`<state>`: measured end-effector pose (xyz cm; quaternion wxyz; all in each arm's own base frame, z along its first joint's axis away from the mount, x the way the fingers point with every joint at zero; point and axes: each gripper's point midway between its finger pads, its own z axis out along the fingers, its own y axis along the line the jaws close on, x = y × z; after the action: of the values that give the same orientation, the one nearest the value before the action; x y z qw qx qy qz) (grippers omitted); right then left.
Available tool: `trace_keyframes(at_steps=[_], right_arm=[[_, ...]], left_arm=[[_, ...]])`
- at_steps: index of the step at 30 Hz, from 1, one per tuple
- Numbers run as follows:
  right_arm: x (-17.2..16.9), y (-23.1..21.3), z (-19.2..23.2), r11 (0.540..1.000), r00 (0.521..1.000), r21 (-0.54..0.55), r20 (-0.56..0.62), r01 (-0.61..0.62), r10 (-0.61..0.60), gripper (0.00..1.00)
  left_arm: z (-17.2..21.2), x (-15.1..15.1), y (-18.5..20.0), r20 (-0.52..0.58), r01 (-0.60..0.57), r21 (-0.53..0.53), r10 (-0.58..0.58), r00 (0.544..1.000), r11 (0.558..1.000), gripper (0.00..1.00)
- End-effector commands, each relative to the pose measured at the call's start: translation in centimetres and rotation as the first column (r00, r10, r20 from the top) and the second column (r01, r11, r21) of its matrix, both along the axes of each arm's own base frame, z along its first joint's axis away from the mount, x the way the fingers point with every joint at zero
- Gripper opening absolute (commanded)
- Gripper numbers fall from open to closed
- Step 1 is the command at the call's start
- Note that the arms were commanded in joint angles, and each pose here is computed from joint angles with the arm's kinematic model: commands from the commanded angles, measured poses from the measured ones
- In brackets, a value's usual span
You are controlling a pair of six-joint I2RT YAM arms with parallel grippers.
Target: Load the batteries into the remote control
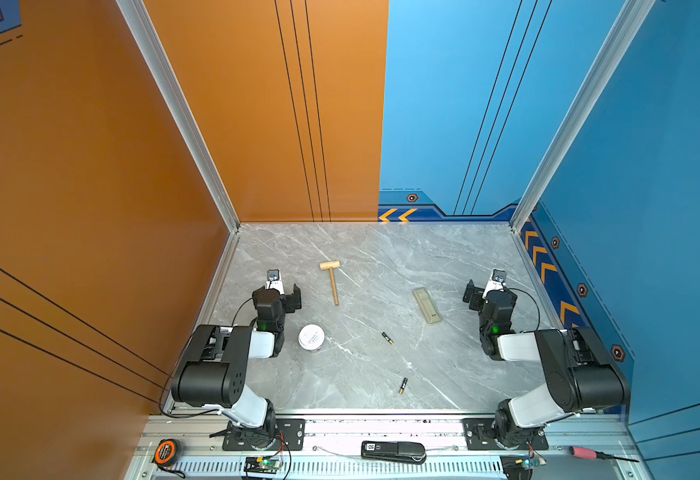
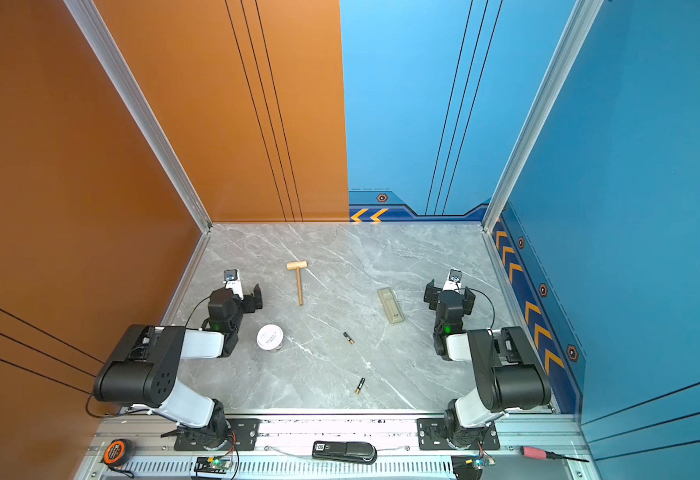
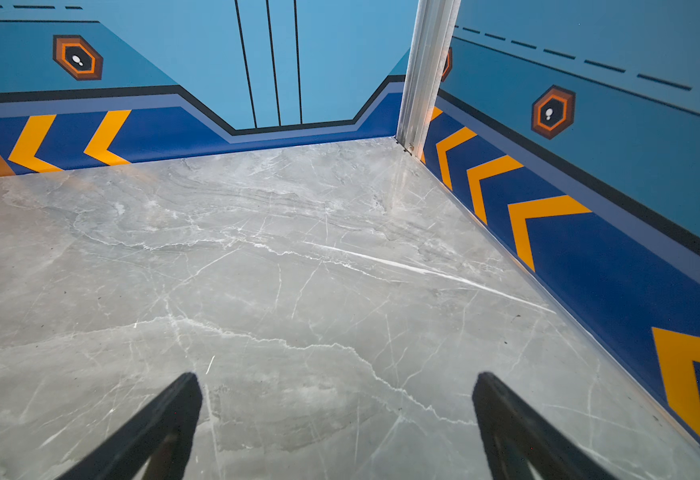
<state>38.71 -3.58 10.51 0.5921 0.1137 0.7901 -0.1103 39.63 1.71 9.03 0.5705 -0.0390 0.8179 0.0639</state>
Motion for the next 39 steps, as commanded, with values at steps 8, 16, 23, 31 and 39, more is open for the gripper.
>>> trace_keyframes(at_steps=[8,16,23,31,39], right_arm=[[-1.6,0.9,1.0,0.999,0.999,-0.048,0.054,-0.003,0.005,1.00],[-2.7,2.7,6.2,0.995,0.999,-0.098,-0.048,-0.027,0.022,1.00],[-3.3,4.0,8.1,0.999,0.939,0.052,-0.344,0.010,0.008,1.00],[-4.0,11.9,4.4,0.955,0.762,0.203,-0.577,-0.215,0.294,1.00],[-5.3,16.0,-1.2,0.926,0.525,0.246,-0.769,-0.286,0.366,1.00]], left_arm=[[2.1,-0.3,0.4,-0.044,-0.011,-0.014,0.010,0.999,1.000,0.98],[6.8,-2.6,-0.2,-0.160,-0.083,-0.112,0.064,0.985,0.990,0.98],[9.4,-4.6,-6.0,-0.336,0.001,-0.342,-0.123,0.934,0.940,0.98],[12.1,-6.1,-15.8,-0.391,0.168,-0.495,-0.392,0.833,0.852,0.98],[12.1,-8.0,-22.9,-0.446,0.231,-0.597,-0.557,0.700,0.768,0.98]])
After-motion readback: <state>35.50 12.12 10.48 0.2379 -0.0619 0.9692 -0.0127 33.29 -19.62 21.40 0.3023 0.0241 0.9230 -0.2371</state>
